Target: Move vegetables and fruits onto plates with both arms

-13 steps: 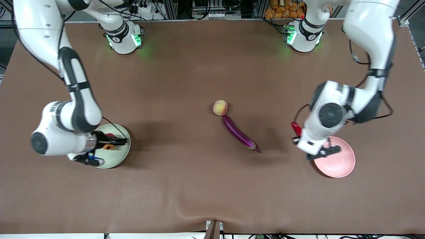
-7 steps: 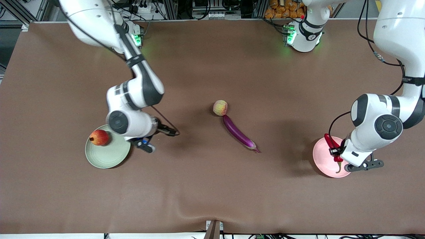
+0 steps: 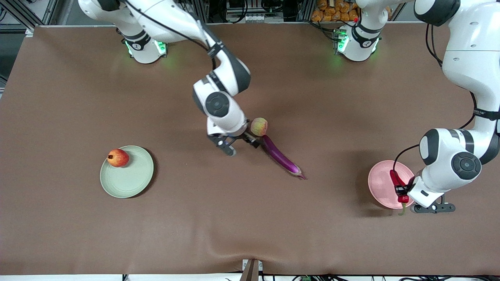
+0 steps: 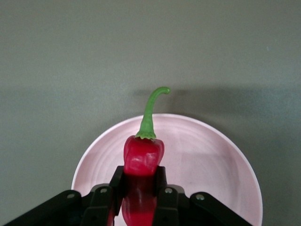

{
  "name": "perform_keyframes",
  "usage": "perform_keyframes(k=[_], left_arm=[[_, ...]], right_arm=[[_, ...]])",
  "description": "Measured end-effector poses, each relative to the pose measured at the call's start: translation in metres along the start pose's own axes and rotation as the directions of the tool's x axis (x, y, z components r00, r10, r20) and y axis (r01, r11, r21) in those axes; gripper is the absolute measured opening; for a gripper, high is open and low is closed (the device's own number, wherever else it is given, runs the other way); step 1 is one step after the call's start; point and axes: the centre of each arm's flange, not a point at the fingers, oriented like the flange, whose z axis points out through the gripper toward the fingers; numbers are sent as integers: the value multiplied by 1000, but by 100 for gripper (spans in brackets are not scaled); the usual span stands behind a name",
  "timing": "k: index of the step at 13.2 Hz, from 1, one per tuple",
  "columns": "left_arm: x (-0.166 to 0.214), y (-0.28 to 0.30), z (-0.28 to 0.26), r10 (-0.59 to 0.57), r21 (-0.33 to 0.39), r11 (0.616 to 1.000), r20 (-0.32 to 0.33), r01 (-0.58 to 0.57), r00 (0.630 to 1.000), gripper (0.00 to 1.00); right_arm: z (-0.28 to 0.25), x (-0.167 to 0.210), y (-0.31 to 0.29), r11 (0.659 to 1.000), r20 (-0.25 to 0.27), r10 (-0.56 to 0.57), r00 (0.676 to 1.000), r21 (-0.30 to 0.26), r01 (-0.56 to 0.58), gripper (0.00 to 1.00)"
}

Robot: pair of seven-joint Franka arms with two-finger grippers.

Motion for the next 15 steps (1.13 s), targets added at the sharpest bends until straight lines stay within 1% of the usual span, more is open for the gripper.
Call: perform_keyframes(k=[1,2,3,5,6,7,8,9,10,11,12,13,14,15], left_arm=[[1,0,0,1,-1,1000,-2,-1,1000,30],[2,-1,2,1,-1,1000,-2,-1,1000,30],[2,-4,4,-2,-1,1000,-3,2,1000,37],[5,-12,1,-14,-6,1000,-18,14,1000,59],[8,-10,-4,-18,-18,1000,-27,18,999,71],[10,-1,-13,-28,-43,999,-29,27,999,80],[11,12,-25,-55,-71,996,-10,54,998,91],[9,28,-42,-100,-95,990,23,102,995,100],[6,46,-59,-154,-104,982,62,160,986,100],[0,71,-75,-221,-108,967,105,232,970,100],[-9,102,-85,-297,-109,943,147,314,944,100],[-20,138,-88,-371,-106,913,185,394,910,100],[-32,173,-87,-444,-91,877,220,472,868,100],[-44,209,-83,-524,-65,830,250,554,814,100]], right_arm=[[7,-21,-3,1000,-4,-18,1000,9,18,100],[14,-37,-3,999,-5,-40,999,3,40,100],[21,-49,-2,998,-13,-65,998,-10,65,100],[36,-56,3,993,-45,-108,993,-47,106,100],[45,-55,6,991,-53,-117,992,-66,114,100],[55,-55,9,989,-58,-125,990,-83,120,100],[63,-56,12,987,-61,-131,989,-97,125,100],[70,-57,14,985,-65,-140,988,-110,132,100],[75,-60,16,982,-77,-154,985,-121,144,100],[77,-61,16,981,-98,-160,982,-128,147,98],[76,-61,16,981,-122,-157,980,-131,141,95],[74,-59,15,983,-141,-151,978,-130,133,83],[71,-54,13,984,-151,-146,978,-127,127,69],[64,-46,11,984,-157,-135,978,-133,114,65]])
